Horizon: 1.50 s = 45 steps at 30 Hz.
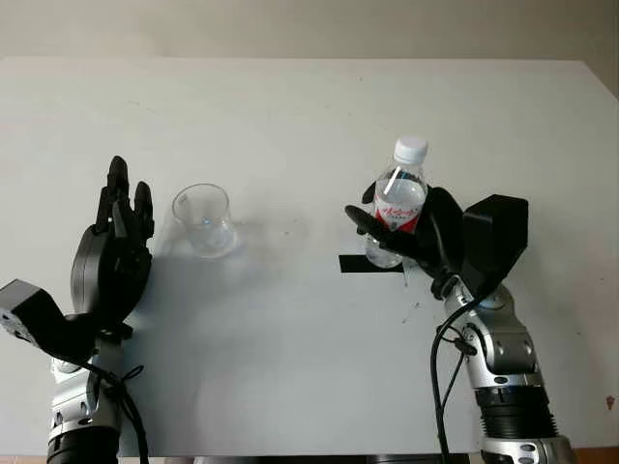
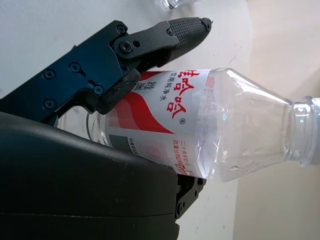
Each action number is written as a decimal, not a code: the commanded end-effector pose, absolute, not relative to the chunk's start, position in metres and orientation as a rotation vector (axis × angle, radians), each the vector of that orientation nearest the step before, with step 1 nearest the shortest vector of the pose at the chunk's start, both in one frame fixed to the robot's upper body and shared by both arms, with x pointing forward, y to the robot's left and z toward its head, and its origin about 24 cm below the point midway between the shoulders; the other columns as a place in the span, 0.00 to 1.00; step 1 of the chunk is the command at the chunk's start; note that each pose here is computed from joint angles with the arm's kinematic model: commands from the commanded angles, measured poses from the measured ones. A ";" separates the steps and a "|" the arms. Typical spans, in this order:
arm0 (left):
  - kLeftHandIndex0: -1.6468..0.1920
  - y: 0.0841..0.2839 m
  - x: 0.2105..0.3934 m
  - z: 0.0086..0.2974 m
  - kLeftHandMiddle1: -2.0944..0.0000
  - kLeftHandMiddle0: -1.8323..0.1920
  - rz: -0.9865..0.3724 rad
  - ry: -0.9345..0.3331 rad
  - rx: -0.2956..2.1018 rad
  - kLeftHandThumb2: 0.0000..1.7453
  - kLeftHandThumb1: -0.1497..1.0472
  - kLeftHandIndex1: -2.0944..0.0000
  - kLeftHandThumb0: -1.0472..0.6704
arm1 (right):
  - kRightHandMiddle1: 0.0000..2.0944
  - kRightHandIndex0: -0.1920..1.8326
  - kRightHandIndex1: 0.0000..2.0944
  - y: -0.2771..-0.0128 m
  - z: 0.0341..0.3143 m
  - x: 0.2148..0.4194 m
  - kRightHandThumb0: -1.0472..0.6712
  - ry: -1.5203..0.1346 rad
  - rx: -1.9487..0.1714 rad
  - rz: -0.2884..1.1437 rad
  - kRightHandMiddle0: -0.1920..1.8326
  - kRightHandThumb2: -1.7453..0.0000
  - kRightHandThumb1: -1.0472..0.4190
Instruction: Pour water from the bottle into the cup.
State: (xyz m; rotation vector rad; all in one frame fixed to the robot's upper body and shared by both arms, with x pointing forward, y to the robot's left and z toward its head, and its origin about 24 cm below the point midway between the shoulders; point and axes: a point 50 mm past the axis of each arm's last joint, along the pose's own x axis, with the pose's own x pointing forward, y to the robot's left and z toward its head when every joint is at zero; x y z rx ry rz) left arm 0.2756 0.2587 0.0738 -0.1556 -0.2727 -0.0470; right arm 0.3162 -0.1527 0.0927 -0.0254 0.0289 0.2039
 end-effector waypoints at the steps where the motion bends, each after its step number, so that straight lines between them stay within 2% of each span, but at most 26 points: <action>1: 1.00 0.261 0.266 0.055 1.00 1.00 -0.031 -0.206 -0.182 0.40 1.00 1.00 0.14 | 1.00 0.98 1.00 -0.149 0.089 0.315 0.49 0.031 -0.015 0.215 0.67 0.71 0.00; 15: 1.00 0.260 0.264 0.055 1.00 1.00 -0.032 -0.213 -0.181 0.40 1.00 1.00 0.14 | 1.00 0.98 1.00 -0.140 0.074 0.309 0.44 0.054 -0.027 0.234 0.82 0.72 0.00; 17: 1.00 0.260 0.263 0.056 1.00 1.00 -0.028 -0.212 -0.182 0.40 1.00 1.00 0.14 | 1.00 0.81 1.00 -0.142 0.073 0.308 0.41 0.043 -0.050 0.243 0.74 0.77 0.00; 18: 1.00 0.260 0.263 0.056 1.00 1.00 -0.028 -0.212 -0.182 0.40 1.00 1.00 0.14 | 1.00 0.71 1.00 -0.143 0.072 0.307 0.38 0.040 -0.052 0.246 0.63 0.81 0.00; 19: 1.00 0.261 0.262 0.056 1.00 1.00 -0.028 -0.212 -0.178 0.40 1.00 1.00 0.14 | 1.00 0.51 1.00 -0.145 0.070 0.306 0.35 0.037 -0.047 0.252 0.40 0.86 0.00; 20: 1.00 0.261 0.262 0.056 1.00 1.00 -0.027 -0.212 -0.173 0.40 1.00 1.00 0.14 | 1.00 0.34 1.00 -0.147 0.068 0.305 0.32 0.037 -0.036 0.260 0.24 0.90 0.00; 21: 1.00 0.261 0.262 0.055 1.00 1.00 -0.025 -0.212 -0.172 0.40 1.00 1.00 0.14 | 1.00 0.22 1.00 -0.148 0.065 0.303 0.30 0.034 -0.024 0.270 0.13 0.92 0.00; 22: 1.00 0.261 0.262 0.055 1.00 1.00 -0.023 -0.211 -0.172 0.40 1.00 1.00 0.14 | 0.95 0.10 0.94 -0.150 0.063 0.301 0.29 0.030 -0.016 0.284 0.05 0.95 0.00; 24: 1.00 0.262 0.262 0.055 1.00 1.00 -0.024 -0.210 -0.174 0.39 1.00 1.00 0.14 | 0.81 0.03 0.79 -0.153 0.059 0.298 0.28 0.028 -0.053 0.309 0.01 0.96 0.01; 25: 1.00 0.262 0.262 0.055 1.00 1.00 -0.025 -0.211 -0.174 0.39 1.00 1.00 0.14 | 0.70 0.01 0.66 -0.155 0.057 0.297 0.26 0.025 -0.079 0.322 0.01 0.97 0.01; 28: 1.00 0.262 0.262 0.056 1.00 1.00 -0.024 -0.214 -0.171 0.39 1.00 1.00 0.14 | 0.53 0.00 0.47 -0.158 0.054 0.293 0.25 0.015 -0.123 0.340 0.00 0.97 0.01; 33: 1.00 0.262 0.262 0.056 1.00 1.00 -0.018 -0.212 -0.172 0.39 1.00 1.00 0.14 | 0.34 0.00 0.29 -0.164 0.047 0.288 0.24 0.005 -0.107 0.342 0.00 0.97 0.02; 36: 1.00 0.262 0.262 0.056 1.00 1.00 -0.020 -0.211 -0.174 0.39 1.00 1.00 0.14 | 0.20 0.02 0.13 -0.166 0.044 0.287 0.19 -0.008 -0.090 0.355 0.01 0.97 0.05; 39: 1.00 0.262 0.263 0.056 1.00 1.00 -0.021 -0.214 -0.177 0.39 1.00 1.00 0.14 | 0.09 0.01 0.03 -0.169 0.043 0.286 0.15 -0.032 -0.114 0.385 0.00 0.97 0.05; 41: 1.00 0.262 0.264 0.057 1.00 1.00 -0.022 -0.217 -0.177 0.39 1.00 1.00 0.14 | 0.02 0.00 0.01 -0.170 0.043 0.285 0.10 -0.058 -0.152 0.395 0.00 0.97 0.05; 45: 1.00 0.263 0.265 0.059 1.00 1.00 -0.023 -0.219 -0.171 0.38 1.00 1.00 0.14 | 0.00 0.00 0.00 -0.171 0.047 0.282 0.05 -0.113 -0.221 0.392 0.00 0.97 0.04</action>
